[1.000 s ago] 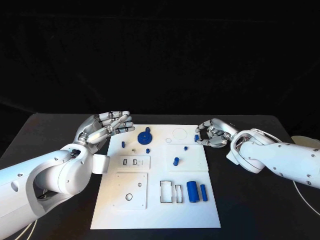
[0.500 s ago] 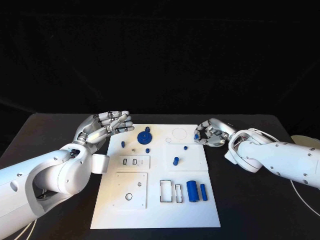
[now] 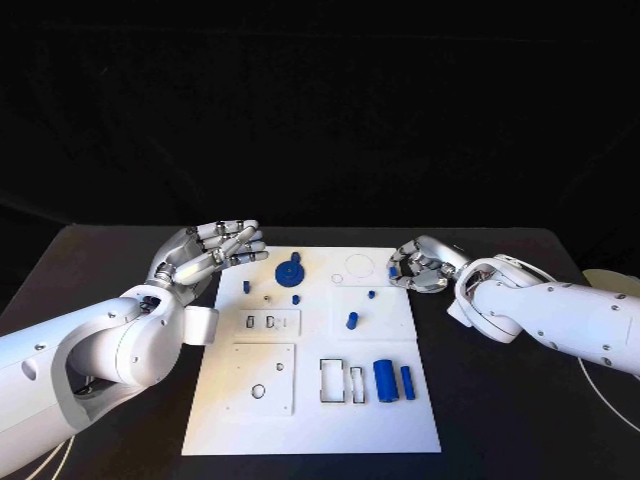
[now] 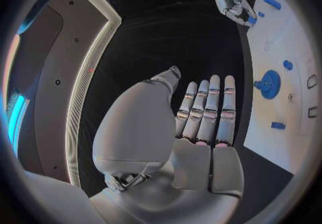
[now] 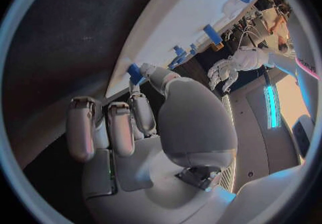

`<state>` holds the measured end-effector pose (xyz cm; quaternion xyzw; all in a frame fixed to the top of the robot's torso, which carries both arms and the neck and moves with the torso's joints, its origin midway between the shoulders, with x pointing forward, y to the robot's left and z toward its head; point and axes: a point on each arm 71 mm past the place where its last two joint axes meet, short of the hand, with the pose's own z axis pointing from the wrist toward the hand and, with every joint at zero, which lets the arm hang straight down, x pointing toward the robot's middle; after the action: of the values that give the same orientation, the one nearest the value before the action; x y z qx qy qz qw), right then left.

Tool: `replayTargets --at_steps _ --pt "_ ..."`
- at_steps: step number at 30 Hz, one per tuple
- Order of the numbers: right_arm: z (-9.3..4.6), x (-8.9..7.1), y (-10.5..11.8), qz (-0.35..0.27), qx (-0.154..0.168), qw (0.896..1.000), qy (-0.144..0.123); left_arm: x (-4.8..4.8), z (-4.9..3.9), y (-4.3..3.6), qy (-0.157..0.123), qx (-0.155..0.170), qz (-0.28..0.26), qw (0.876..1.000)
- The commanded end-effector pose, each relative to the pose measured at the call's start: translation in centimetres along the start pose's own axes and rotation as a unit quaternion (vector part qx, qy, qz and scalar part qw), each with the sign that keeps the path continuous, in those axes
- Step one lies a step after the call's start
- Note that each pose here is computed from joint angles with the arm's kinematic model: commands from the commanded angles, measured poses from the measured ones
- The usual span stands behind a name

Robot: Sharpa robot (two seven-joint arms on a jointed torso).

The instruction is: Assemble the parts on the task board

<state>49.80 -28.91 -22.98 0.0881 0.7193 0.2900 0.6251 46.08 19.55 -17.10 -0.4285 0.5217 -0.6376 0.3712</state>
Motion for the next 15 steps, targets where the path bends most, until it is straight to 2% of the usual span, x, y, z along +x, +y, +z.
replayTargets --at_steps 1,8,15 --pt "0.0 0.1 0.0 -0.01 -0.004 1.0 0.003 0.2 0.02 -0.04 0.009 0.002 -0.005 1.0" --pt "-0.1 -0.2 0.4 -0.016 -0.022 0.999 -0.026 0.16 0.02 -0.02 0.009 0.001 -0.005 1.0" --pt "-0.4 -0.3 1.5 -0.013 -0.044 0.998 -0.042 0.07 0.03 0.03 0.008 0.001 -0.004 1.0"
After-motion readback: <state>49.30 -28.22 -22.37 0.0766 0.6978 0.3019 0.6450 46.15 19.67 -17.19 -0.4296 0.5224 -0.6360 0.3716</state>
